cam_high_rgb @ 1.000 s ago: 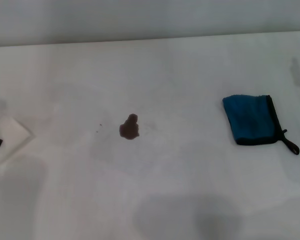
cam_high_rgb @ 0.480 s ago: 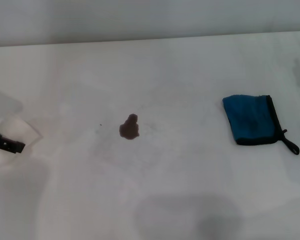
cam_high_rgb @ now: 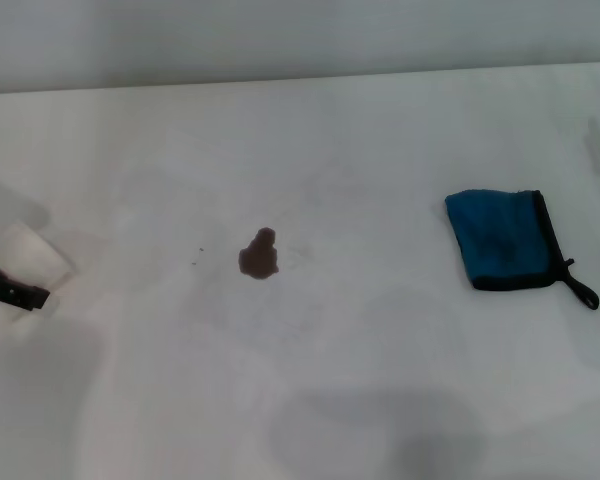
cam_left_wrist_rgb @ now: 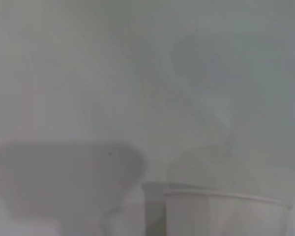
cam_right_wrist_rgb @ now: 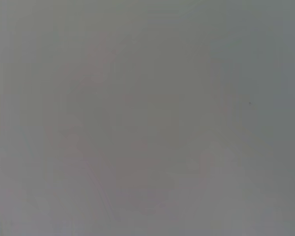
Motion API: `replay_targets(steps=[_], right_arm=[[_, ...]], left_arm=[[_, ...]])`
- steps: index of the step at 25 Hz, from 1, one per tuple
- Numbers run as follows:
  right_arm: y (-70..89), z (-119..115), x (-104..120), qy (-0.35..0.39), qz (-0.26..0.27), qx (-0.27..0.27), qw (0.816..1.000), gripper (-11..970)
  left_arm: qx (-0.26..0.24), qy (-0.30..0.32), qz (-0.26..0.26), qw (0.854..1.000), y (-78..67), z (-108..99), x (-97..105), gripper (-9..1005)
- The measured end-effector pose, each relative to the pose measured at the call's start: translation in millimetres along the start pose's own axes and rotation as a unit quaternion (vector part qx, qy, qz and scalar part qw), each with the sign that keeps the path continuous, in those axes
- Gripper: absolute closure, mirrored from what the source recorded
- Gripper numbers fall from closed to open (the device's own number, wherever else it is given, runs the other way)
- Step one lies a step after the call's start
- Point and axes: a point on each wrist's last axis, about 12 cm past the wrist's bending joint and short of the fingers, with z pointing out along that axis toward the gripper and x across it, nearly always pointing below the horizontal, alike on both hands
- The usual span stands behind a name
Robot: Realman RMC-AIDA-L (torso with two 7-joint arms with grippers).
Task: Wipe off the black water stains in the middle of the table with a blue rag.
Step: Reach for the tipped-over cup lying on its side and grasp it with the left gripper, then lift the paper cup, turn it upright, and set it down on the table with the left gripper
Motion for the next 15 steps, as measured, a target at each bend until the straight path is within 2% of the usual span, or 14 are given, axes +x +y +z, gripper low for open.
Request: replay_targets(steps=[9,15], right_arm=[[1.5,-0.2,0.7,0.000,0.001,-0.002,1.000,345],[1.5,1.3,-0.6,-0.001,0.000,-0.003,1.000,345]], left_arm=[[-0.014,-0.011,0.009,1.000,2.1,2.9,-4.1,182],[-0.011,-0.031,0.010,0.999,0.2,3.5,-13.1,258]])
